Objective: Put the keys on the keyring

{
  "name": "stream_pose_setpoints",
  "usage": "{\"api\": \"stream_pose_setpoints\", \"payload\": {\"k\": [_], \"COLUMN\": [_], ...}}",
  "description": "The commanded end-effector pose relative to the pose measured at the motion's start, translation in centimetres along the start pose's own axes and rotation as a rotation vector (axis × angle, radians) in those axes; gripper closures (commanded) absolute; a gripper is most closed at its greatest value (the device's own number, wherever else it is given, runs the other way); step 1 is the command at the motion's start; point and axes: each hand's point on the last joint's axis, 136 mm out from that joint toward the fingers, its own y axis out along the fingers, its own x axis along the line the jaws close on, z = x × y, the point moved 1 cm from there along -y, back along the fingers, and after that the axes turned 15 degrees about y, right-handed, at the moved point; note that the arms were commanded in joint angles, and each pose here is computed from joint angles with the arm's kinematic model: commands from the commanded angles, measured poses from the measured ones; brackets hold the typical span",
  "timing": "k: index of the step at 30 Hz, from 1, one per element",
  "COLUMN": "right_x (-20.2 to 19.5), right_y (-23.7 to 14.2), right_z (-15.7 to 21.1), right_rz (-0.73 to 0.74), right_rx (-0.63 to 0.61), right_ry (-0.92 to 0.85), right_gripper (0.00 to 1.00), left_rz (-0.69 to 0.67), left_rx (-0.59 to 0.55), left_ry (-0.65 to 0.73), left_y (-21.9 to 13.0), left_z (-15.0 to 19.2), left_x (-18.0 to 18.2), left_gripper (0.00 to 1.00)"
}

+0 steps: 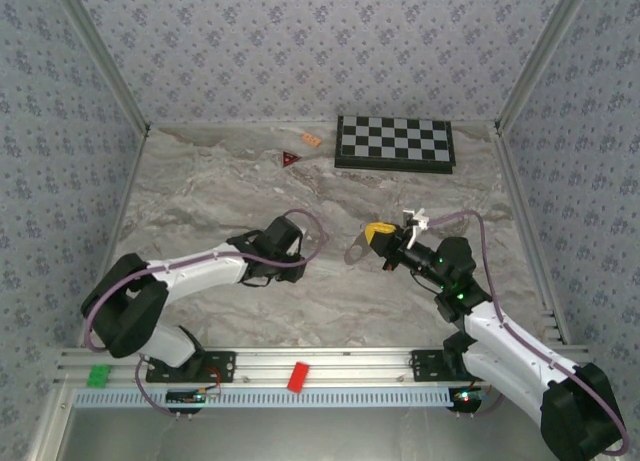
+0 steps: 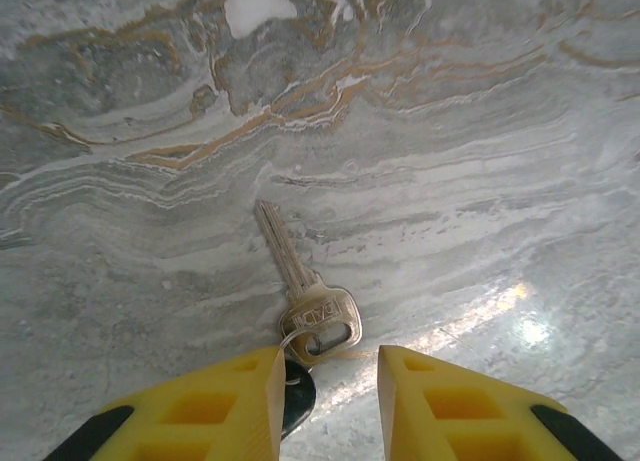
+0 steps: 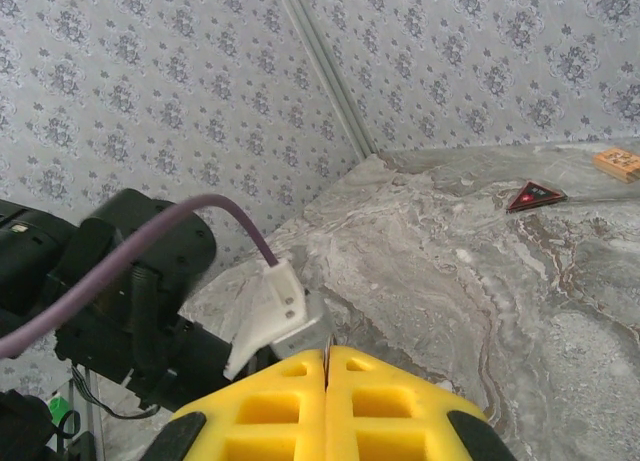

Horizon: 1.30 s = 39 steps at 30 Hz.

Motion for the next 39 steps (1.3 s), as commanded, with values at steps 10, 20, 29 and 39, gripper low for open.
{"api": "stream_pose_setpoints", "payload": {"k": [10,20,29,39], "right_x": [0.7,0.8,0.7,0.8], "right_y": [0.1,0.0,0.0,0.1], "right_z": [-0.5,-0.6,-0.6,-0.5], "right_rz": [-0.022,-0.024,-0.021,-0.024], "right_rx": [-0.017,-0.019,-0.019,-0.018], "right_ry": [-0.027,-0.030,-0.028,-0.028], "right_gripper": [1.00,1.00,1.00,1.00], "left_rz": [0.035,0.112,0.117,0.091], "left_rx": [0.072,0.088,0.090,0.060], "left_ry": [-0.002,-0.001,0.000,-0.001], "left_y": [1.9,2.5,2.3,1.1], "left_z": [1.1,0.9,1.1,-0.1], "left_x": [0.7,-0.6,-0.7,-0.4], "left_gripper": [0.69,0.77,0.81,0.94]}}
